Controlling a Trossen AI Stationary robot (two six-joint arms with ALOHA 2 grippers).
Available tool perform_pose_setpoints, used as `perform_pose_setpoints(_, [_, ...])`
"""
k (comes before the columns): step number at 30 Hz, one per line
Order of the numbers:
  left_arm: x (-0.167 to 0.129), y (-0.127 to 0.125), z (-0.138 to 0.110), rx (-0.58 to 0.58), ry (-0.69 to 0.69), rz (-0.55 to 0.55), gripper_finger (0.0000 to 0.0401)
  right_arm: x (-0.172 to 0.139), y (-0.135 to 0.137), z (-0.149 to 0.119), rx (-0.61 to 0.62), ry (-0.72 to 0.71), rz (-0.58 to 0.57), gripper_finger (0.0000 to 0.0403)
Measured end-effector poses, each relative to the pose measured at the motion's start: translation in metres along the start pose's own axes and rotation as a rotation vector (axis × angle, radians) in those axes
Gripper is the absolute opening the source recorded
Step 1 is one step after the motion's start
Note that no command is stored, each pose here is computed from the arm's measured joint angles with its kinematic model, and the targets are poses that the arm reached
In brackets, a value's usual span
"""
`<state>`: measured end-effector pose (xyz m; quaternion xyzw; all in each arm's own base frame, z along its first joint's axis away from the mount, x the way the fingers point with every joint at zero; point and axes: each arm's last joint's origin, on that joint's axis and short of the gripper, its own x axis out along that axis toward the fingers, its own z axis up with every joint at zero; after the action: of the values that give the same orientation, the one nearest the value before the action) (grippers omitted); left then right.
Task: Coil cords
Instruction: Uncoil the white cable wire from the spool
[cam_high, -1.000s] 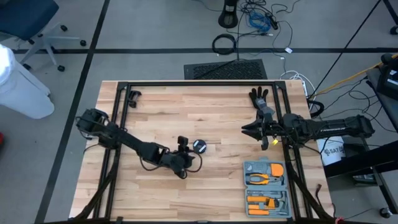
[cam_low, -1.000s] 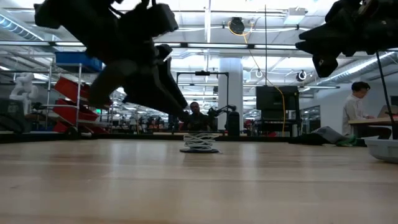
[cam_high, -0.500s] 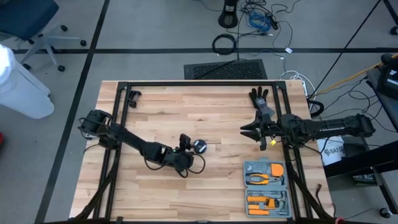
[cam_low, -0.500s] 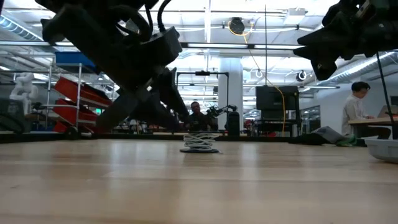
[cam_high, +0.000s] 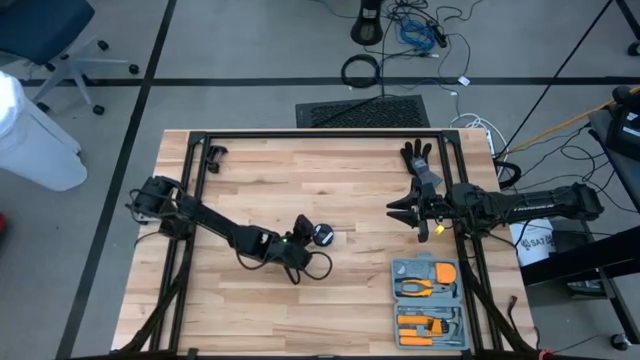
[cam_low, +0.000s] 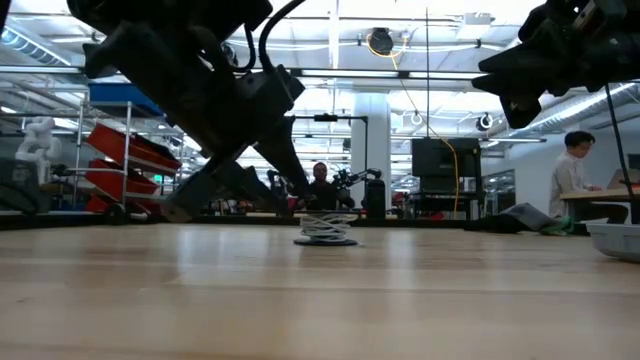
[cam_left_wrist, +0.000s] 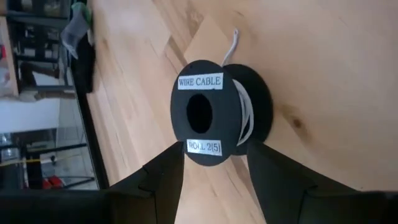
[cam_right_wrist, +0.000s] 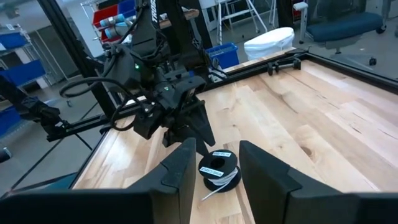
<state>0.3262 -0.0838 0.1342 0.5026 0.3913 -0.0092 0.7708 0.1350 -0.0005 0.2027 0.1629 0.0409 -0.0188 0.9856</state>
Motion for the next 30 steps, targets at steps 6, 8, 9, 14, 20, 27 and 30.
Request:
perform_pose_setpoints(6, [0.003,0.002,-0.002,0.007,-0.016,-0.026,0.0183,0.0,0.0,0.0,0.002,0.004,-0.001,0.0112])
perform_pose_setpoints(8, [0.006,0.001,-0.003,0.046,-0.014,-0.025,0.0183,0.0,0.0,0.0,0.001,0.005,-0.001,0.0112])
perform_pose_setpoints(9, [0.008,0.0,-0.003,0.071,-0.009,-0.028,0.0183,0.0,0.0,0.0,0.001,0.005,-0.001,0.0112])
perform_pose_setpoints(14, [0.015,-0.004,-0.006,0.107,0.016,-0.023,0.0183,0.0,0.0,-0.001,0.001,0.005,-0.002,0.0112])
perform_pose_setpoints(20, [0.014,-0.003,-0.004,0.126,0.02,0.01,0.0183,0.0,0.0,-0.001,0.0,0.014,-0.005,0.0112])
perform_pose_setpoints(27, [0.014,-0.002,-0.004,0.142,0.017,0.013,0.0183,0.0,0.0,-0.001,0.011,0.014,-0.005,0.0112])
perform_pose_setpoints(30, [0.014,-0.001,-0.003,0.136,0.009,0.022,0.0183,0.0,0.0,-0.001,0.016,0.014,-0.004,0.0112])
